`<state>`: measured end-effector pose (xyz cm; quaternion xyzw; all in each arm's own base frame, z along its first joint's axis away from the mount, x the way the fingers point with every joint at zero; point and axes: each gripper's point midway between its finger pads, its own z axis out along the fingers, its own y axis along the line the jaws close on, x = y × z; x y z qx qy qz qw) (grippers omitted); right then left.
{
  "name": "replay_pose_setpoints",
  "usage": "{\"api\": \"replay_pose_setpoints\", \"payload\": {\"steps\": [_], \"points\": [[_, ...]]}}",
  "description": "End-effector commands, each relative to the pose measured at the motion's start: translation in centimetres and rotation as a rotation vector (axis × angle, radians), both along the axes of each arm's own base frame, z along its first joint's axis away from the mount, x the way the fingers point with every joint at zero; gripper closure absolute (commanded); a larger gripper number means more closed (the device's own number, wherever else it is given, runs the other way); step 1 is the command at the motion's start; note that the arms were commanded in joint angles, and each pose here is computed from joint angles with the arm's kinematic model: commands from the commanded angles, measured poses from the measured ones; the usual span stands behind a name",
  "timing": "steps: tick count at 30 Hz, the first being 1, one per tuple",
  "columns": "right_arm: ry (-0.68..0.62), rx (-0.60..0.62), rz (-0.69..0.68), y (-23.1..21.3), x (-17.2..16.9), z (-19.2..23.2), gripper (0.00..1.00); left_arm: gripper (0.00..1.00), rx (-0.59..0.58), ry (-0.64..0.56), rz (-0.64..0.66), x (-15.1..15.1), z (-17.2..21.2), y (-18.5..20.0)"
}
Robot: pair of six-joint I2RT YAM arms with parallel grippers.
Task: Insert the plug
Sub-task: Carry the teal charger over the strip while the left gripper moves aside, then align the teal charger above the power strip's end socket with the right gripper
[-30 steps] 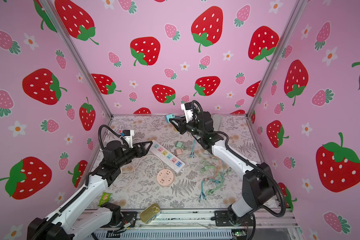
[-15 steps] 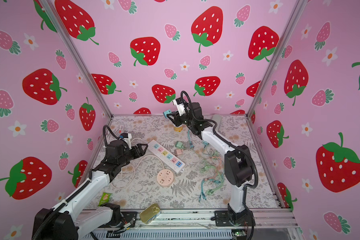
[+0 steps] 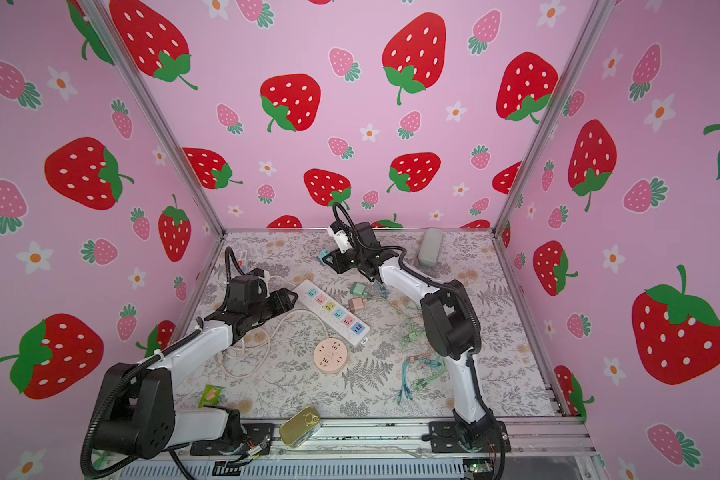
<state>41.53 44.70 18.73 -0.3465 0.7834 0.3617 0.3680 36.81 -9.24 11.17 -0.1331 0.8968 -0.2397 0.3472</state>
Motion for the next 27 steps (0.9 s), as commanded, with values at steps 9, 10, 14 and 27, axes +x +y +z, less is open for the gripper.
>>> {"api": "replay_pose_setpoints", "payload": {"steps": [9,10,14,27], "points": [[0.012,-0.211,0.044,1.7,-2.4,-2.9,0.92,0.34,0.041,0.076,-0.034,3.3,-1.0,0.8],[0.017,-0.224,0.052,1.9,-2.5,-3.2,0.92,0.34,0.043,0.091,-0.034,3.6,-1.2,0.9],[0.031,-0.253,0.082,2.6,-2.9,-3.9,0.92,0.39,0.02,0.131,-0.042,4.7,-2.2,1.0],[0.051,-0.32,0.143,3.8,-4.2,-5.8,0.92,0.49,-0.008,0.179,-0.09,7.1,-4.6,0.4]]}}
